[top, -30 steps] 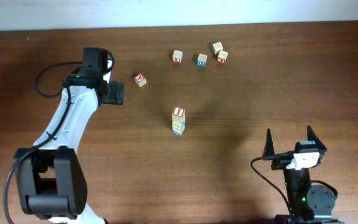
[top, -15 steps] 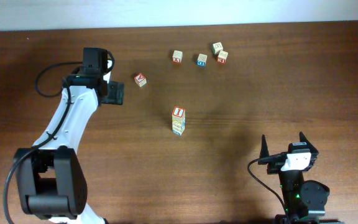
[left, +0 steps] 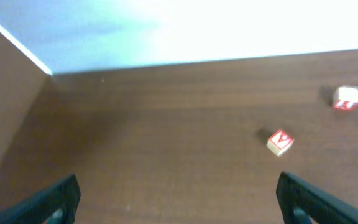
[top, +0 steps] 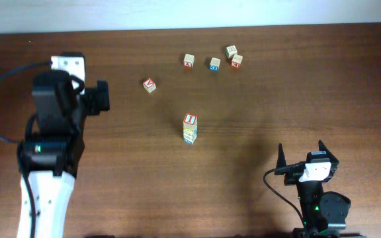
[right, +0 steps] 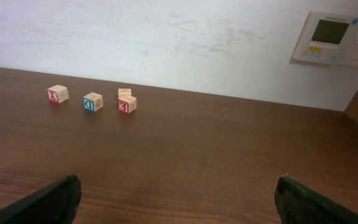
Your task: Rotate 5 blocks
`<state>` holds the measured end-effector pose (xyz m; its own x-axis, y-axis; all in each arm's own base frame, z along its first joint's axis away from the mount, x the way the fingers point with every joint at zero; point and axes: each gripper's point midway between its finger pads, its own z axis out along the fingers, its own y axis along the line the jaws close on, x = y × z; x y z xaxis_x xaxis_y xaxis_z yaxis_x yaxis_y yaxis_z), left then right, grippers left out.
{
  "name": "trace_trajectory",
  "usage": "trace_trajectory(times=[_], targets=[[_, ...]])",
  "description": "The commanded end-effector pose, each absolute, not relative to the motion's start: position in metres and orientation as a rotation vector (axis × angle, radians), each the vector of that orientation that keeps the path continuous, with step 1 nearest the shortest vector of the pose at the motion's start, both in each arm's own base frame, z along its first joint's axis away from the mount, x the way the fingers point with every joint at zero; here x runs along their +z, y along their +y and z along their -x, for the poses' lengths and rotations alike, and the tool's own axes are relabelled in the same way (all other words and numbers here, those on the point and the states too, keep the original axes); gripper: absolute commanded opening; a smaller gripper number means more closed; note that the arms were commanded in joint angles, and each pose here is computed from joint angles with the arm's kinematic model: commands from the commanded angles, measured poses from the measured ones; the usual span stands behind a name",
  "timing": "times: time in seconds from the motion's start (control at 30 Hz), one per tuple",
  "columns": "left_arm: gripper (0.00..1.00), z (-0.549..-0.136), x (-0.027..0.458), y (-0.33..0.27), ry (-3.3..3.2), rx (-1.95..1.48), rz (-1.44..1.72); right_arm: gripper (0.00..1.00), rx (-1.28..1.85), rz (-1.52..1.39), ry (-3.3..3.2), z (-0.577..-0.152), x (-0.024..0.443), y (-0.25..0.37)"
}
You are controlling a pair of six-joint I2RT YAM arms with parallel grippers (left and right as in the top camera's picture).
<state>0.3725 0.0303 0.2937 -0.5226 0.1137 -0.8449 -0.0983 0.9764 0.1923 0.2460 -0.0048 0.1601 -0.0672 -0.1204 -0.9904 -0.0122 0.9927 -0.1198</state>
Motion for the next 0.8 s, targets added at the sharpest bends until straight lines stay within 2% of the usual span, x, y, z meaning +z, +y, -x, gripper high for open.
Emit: trace_trajectory(times=[0.0, 0.3, 0.77], targets=[[0.99, -0.351, 0.288, 0.025, 2.033, 0.224, -0.039, 0.99, -0.082, 0.087, 1.639, -0.246, 0.158, -0.006], [0.99, -0.311, 0.273, 0.023, 1.897, 0.210, -0.030, 0.99, -0.082, 0.087, 1.639, -0.246, 0.158, -0.006], [0.99, -0.265, 0.219, 0.017, 1.702, 0.168, -0.029, 0.99, -0.082, 0.087, 1.639, -0.246, 0.158, -0.006]])
